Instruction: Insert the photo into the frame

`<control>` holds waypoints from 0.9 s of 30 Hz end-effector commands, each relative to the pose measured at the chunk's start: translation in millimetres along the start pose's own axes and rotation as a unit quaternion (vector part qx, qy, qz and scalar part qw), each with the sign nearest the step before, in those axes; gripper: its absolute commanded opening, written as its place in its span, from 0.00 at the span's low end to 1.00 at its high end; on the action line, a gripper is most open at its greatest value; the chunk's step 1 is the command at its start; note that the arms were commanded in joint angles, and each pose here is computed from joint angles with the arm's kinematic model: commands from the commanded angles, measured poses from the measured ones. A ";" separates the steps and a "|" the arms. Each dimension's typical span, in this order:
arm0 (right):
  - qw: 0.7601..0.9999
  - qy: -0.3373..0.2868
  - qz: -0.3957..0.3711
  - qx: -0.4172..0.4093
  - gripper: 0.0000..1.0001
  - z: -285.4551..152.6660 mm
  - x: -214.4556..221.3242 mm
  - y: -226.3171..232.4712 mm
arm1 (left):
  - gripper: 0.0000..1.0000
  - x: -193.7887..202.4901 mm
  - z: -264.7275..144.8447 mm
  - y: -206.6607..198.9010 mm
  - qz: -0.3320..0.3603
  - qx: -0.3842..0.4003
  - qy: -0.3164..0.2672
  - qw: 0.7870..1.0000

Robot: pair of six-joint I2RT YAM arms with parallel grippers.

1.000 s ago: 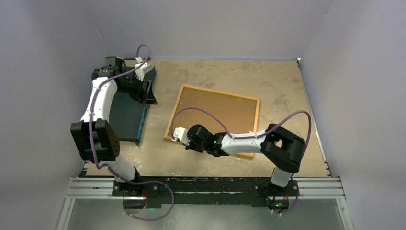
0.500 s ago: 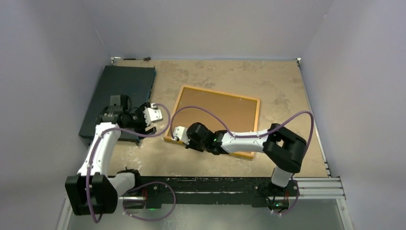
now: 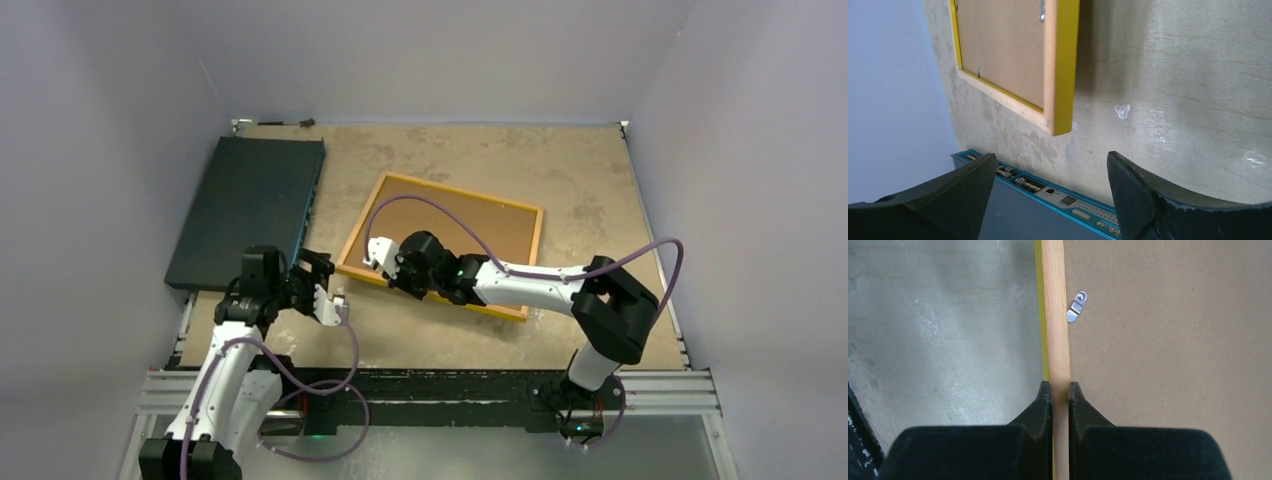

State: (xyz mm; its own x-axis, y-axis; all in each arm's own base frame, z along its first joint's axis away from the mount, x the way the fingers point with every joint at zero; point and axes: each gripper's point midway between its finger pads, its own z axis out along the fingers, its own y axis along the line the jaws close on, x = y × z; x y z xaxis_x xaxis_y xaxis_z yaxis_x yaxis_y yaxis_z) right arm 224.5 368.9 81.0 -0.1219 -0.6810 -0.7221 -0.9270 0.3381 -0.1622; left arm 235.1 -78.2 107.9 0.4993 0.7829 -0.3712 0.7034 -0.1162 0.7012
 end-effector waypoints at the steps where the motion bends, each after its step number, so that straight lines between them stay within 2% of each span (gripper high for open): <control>1: 0.996 -0.091 0.010 0.012 0.00 -23.0 -67.7 -17.5 | 0.79 -14.4 7.9 16.1 0.126 -0.042 -0.036 0.991; 4: 0.996 -0.093 0.011 0.008 0.00 -24.9 -73.1 -18.1 | 0.74 -22.5 12.0 21.4 0.173 -0.073 -0.051 0.981; 7: 0.995 -0.096 0.012 0.006 0.00 -27.2 -78.5 -19.5 | 0.76 -27.2 16.4 26.8 0.207 -0.103 -0.058 0.971; 15: 0.994 -0.109 0.019 0.006 0.00 -33.6 -92.3 -23.5 | 0.77 -32.4 32.9 33.5 0.246 -0.112 -0.061 0.961; 22: 0.993 -0.117 0.022 0.010 0.00 -36.9 -101.3 -28.8 | 0.75 -42.4 51.7 56.1 0.255 -0.134 -0.046 0.957; 27: 0.991 -0.129 0.031 0.012 0.00 -42.6 -108.8 -37.4 | 0.66 -35.5 53.2 71.8 0.237 -0.152 -0.020 0.959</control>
State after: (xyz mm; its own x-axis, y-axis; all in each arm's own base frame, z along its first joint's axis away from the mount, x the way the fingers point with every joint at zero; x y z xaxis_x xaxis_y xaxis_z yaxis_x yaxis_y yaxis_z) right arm 237.7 380.7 117.3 -0.1650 -0.6328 -0.7565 -0.9251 0.3654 -0.1039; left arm 272.3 -149.8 109.3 0.7997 0.5998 -0.0271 0.2799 -0.3325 0.9006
